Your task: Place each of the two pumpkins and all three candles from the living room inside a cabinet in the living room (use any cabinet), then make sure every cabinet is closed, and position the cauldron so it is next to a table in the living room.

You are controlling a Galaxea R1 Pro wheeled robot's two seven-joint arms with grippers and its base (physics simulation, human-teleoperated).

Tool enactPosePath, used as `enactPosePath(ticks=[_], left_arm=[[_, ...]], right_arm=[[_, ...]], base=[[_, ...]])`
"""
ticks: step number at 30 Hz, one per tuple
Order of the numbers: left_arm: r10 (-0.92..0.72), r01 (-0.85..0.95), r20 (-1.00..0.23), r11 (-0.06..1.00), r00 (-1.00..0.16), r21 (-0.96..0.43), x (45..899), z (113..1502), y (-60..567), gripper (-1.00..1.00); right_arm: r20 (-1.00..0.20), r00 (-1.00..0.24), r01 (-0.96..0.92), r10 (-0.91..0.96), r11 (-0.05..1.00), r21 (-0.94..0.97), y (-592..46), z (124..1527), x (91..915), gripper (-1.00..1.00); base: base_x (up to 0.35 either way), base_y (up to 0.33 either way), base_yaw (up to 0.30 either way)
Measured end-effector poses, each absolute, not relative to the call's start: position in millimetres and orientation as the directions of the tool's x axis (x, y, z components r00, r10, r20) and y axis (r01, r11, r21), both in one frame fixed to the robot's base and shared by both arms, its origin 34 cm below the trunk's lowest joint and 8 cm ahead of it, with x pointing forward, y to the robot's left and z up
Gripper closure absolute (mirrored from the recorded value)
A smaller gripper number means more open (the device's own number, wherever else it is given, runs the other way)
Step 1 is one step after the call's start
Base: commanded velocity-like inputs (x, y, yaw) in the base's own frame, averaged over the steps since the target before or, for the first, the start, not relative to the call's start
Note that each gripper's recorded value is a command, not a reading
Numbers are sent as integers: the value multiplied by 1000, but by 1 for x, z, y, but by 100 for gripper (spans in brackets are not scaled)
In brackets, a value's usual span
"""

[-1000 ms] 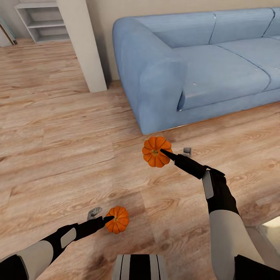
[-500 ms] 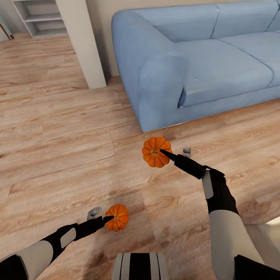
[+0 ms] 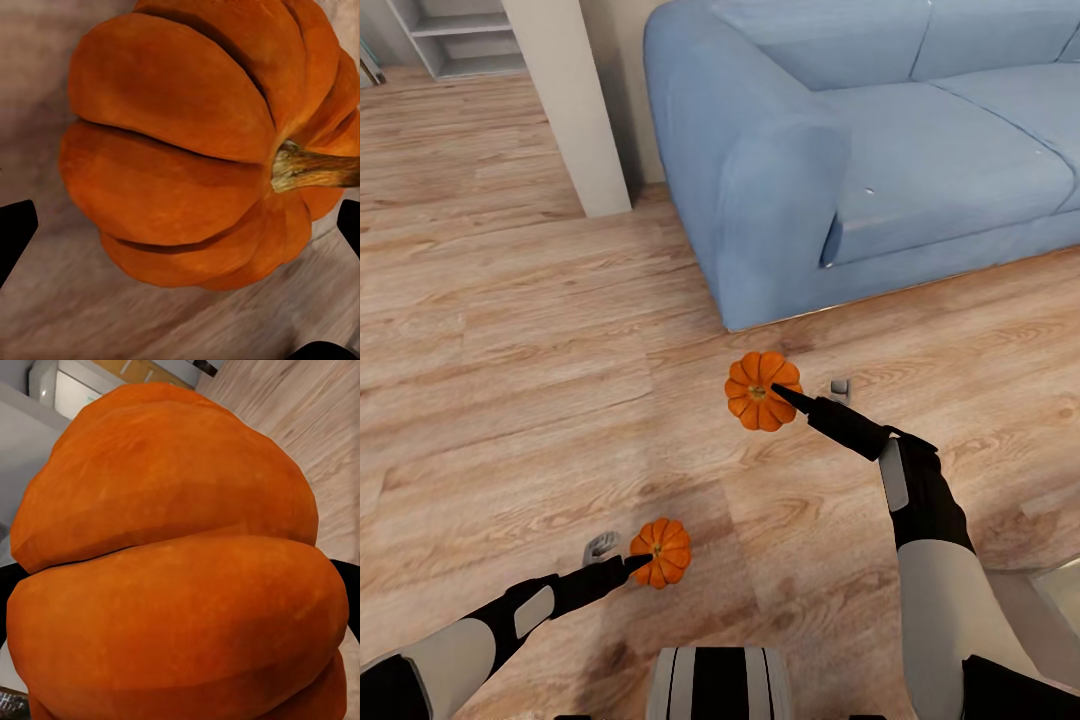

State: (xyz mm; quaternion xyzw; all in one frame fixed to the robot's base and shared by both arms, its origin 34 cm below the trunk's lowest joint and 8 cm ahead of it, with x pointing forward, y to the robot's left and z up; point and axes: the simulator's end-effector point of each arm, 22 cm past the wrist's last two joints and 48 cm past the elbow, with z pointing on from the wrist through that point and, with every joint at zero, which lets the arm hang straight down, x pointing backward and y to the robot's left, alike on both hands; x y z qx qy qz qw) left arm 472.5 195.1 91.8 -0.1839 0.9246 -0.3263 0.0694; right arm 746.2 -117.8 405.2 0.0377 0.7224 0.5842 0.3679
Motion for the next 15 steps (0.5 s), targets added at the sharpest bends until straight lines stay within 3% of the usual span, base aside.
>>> enactPosePath(ticks=[15], left_arm=[[-426, -318, -23, 708, -904, -630, 492, 95, 202, -100]], right_arm=[[-489, -726, -376, 484, 316, 871, -119, 405, 746, 100]], base=[[0, 0, 0]])
